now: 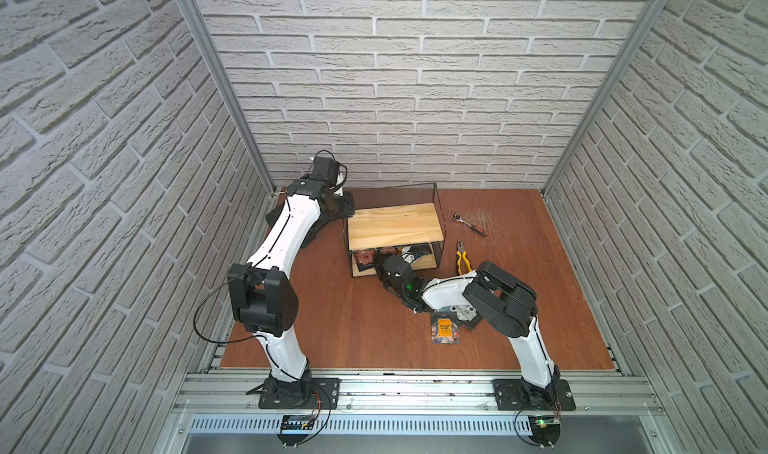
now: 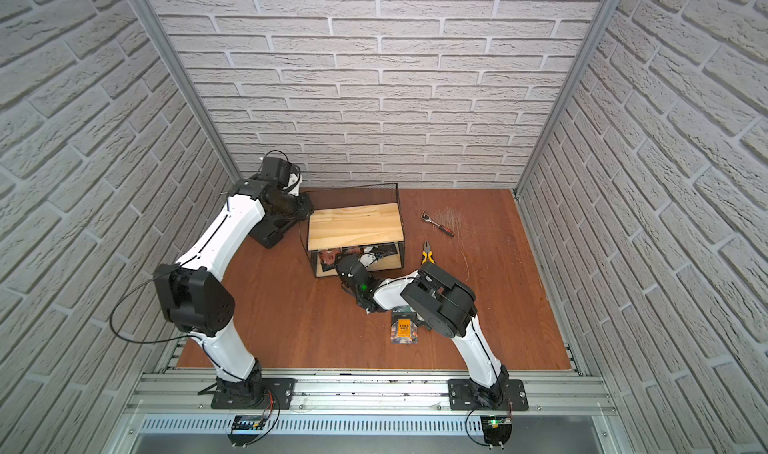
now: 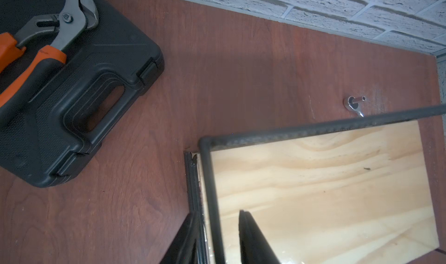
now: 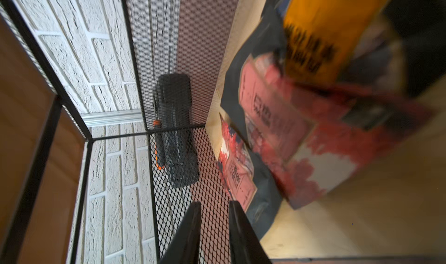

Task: Remove the tea bags from the shelf
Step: Pick up the tea bag from the shelf.

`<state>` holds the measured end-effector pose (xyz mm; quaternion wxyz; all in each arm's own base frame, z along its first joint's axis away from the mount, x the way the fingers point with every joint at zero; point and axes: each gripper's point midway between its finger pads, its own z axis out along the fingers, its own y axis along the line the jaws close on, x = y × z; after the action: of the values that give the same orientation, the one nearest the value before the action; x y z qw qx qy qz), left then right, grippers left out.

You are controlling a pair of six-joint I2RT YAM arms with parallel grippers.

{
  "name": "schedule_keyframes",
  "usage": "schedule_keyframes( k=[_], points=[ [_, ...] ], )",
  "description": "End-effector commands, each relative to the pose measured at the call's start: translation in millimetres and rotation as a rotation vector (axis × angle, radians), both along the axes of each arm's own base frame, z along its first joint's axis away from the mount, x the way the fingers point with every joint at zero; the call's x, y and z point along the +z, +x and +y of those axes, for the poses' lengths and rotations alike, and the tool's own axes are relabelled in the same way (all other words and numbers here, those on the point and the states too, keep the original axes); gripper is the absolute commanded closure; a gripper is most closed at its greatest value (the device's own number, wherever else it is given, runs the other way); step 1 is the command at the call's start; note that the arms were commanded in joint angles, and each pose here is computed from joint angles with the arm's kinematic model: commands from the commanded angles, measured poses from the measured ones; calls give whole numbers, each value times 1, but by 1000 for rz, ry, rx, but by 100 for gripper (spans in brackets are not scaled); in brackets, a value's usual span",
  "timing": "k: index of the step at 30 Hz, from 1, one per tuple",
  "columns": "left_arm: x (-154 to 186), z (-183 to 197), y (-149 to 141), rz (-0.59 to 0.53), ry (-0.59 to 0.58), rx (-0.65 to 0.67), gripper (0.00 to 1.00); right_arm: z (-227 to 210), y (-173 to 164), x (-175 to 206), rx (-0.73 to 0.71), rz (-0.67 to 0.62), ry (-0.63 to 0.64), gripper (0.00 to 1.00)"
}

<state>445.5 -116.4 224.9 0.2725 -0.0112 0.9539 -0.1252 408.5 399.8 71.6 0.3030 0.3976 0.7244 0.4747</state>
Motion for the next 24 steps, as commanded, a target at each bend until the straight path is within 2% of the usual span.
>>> schedule_keyframes(
  k=[1,14,24],
  points=[
    [-5,0,5,7,8,-15,67,15,4,3,16,-5,36,74],
    [-6,0,5,11,7,-15,67,31,13,-20,-2,69,6,74],
    [-6,1,8,9,7,-13,67,18,-11,-49,-11,198,-86,74]
  ],
)
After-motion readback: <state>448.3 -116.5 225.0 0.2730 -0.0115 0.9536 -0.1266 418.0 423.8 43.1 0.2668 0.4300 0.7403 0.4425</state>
